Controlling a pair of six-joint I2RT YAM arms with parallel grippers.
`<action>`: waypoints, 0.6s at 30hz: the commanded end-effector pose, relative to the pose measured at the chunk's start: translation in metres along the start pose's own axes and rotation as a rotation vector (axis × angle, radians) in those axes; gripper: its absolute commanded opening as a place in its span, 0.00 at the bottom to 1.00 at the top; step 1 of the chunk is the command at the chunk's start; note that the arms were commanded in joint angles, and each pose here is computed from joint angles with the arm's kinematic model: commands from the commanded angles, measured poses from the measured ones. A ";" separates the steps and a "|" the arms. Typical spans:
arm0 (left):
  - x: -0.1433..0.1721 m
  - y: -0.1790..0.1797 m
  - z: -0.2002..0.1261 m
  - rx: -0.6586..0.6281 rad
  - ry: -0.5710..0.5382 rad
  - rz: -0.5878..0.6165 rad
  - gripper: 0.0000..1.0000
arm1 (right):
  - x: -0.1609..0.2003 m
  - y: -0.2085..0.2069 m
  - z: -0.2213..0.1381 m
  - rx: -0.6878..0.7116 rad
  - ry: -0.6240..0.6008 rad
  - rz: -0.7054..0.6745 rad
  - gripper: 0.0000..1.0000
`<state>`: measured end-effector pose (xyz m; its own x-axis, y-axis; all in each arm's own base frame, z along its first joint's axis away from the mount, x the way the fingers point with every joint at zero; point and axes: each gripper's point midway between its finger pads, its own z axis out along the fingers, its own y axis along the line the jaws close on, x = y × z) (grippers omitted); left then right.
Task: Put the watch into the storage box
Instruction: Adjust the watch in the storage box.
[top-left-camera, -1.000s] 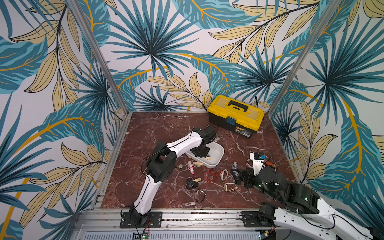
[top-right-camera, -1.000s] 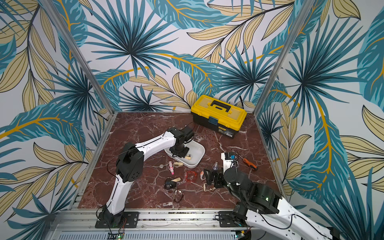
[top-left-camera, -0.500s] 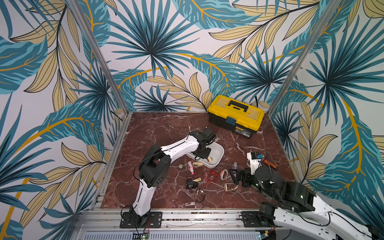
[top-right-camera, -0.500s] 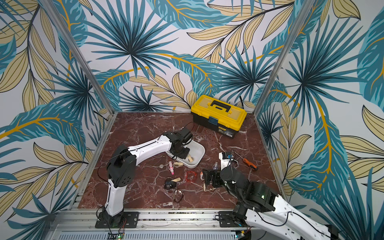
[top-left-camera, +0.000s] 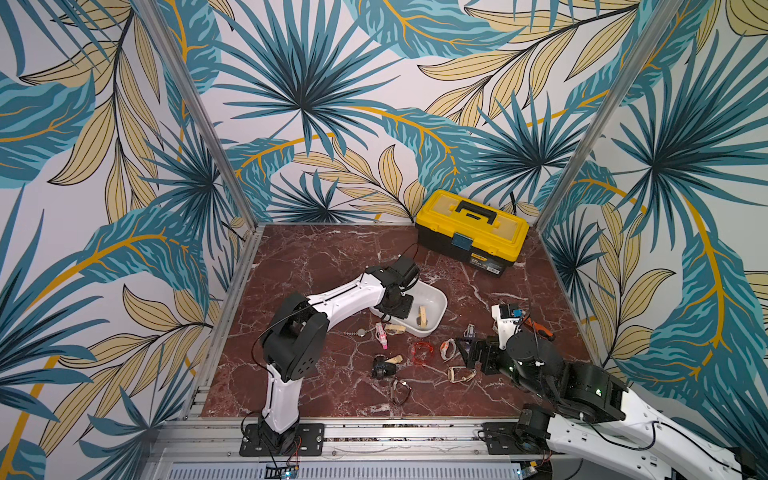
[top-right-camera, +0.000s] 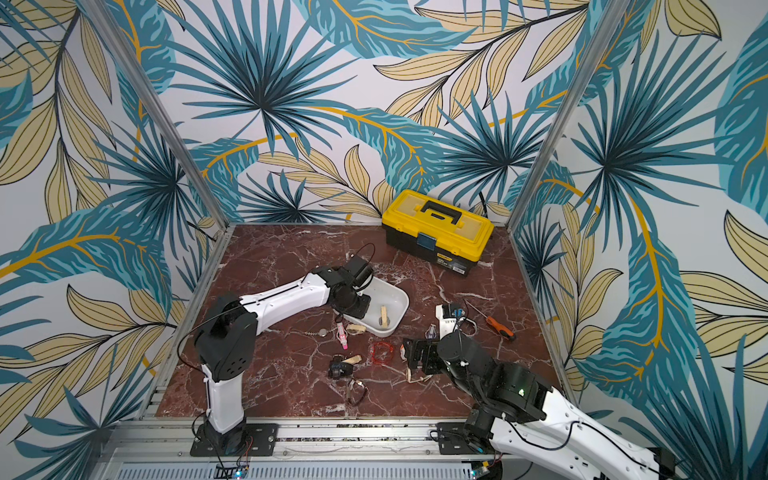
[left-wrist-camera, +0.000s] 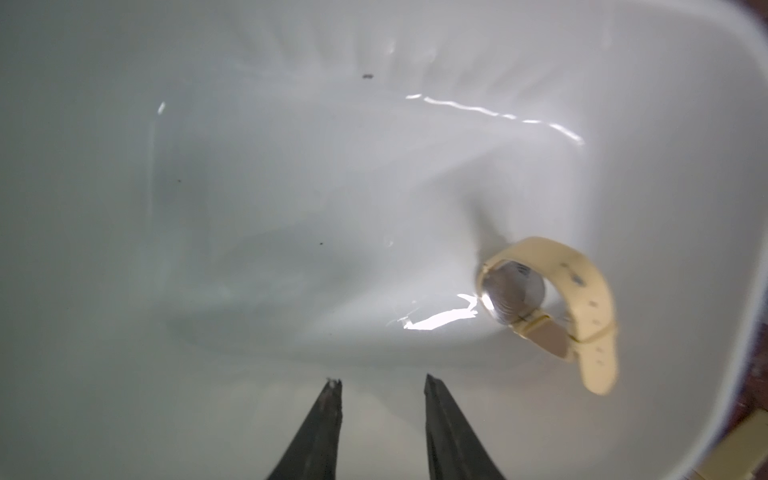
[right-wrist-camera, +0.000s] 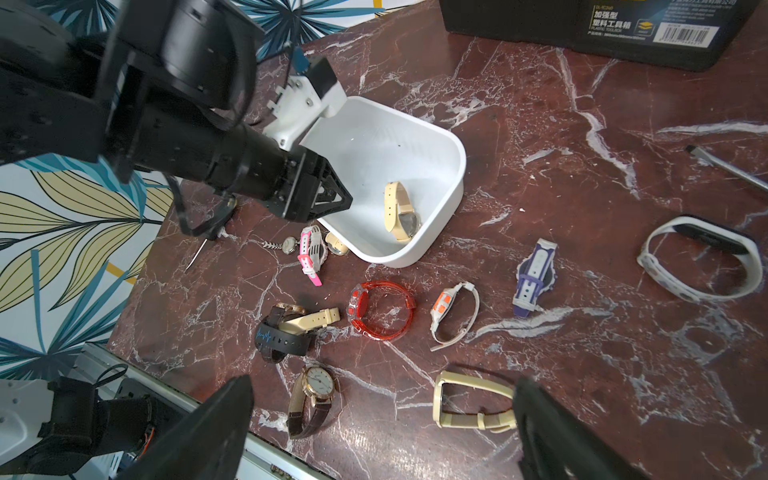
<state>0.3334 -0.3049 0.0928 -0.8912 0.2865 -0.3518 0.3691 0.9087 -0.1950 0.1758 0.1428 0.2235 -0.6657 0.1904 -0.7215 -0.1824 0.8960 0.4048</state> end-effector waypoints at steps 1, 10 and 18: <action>-0.021 -0.047 -0.040 0.268 -0.128 -0.037 0.48 | 0.003 -0.001 0.005 0.006 0.002 0.003 1.00; -0.012 -0.075 -0.035 0.568 -0.086 -0.187 0.52 | -0.003 -0.001 0.001 0.010 -0.015 -0.017 1.00; -0.009 -0.062 -0.014 0.556 -0.074 -0.279 0.48 | -0.008 -0.002 -0.005 0.016 -0.024 -0.029 1.00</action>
<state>0.3097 -0.3550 0.1164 -0.9605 0.0521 -0.2734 0.2347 0.6791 -0.6955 0.1765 0.1430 0.2242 -0.6624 0.1781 -0.7277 -0.1901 0.8996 0.3932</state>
